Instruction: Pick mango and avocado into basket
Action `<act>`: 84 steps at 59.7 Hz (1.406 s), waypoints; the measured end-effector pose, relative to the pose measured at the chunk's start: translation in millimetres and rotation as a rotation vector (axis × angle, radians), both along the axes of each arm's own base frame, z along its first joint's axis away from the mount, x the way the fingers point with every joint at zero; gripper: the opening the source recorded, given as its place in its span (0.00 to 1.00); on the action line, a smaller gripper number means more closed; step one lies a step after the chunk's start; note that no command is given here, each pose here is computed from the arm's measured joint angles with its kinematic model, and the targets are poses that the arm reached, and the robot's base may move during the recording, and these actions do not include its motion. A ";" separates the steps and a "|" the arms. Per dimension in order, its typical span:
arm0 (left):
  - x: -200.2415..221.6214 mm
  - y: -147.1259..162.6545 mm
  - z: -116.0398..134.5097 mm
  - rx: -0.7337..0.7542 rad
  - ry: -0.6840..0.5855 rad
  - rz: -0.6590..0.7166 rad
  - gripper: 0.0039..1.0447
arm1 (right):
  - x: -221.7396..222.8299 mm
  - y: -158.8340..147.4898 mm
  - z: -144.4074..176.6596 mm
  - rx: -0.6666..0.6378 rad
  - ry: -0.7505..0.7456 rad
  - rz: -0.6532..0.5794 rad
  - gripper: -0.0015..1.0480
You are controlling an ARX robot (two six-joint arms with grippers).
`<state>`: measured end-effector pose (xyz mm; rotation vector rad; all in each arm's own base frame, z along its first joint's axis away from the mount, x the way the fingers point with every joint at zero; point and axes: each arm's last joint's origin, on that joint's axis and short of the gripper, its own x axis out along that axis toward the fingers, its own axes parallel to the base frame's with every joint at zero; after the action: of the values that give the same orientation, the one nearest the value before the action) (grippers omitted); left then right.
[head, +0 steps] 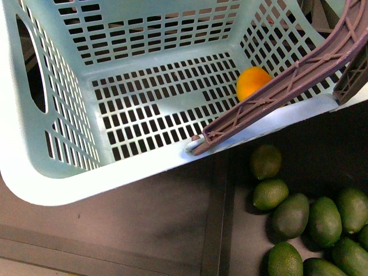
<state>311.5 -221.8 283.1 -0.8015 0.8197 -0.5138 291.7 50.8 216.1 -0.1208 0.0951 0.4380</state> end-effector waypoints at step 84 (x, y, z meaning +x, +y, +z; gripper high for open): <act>0.0 0.0 -0.1 0.001 0.000 0.000 0.15 | -150.4 -50.4 -34.4 0.122 -0.084 -0.438 0.02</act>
<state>311.5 -221.8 283.0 -0.8010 0.8197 -0.5134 141.3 0.4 181.7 0.0032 0.0101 0.0007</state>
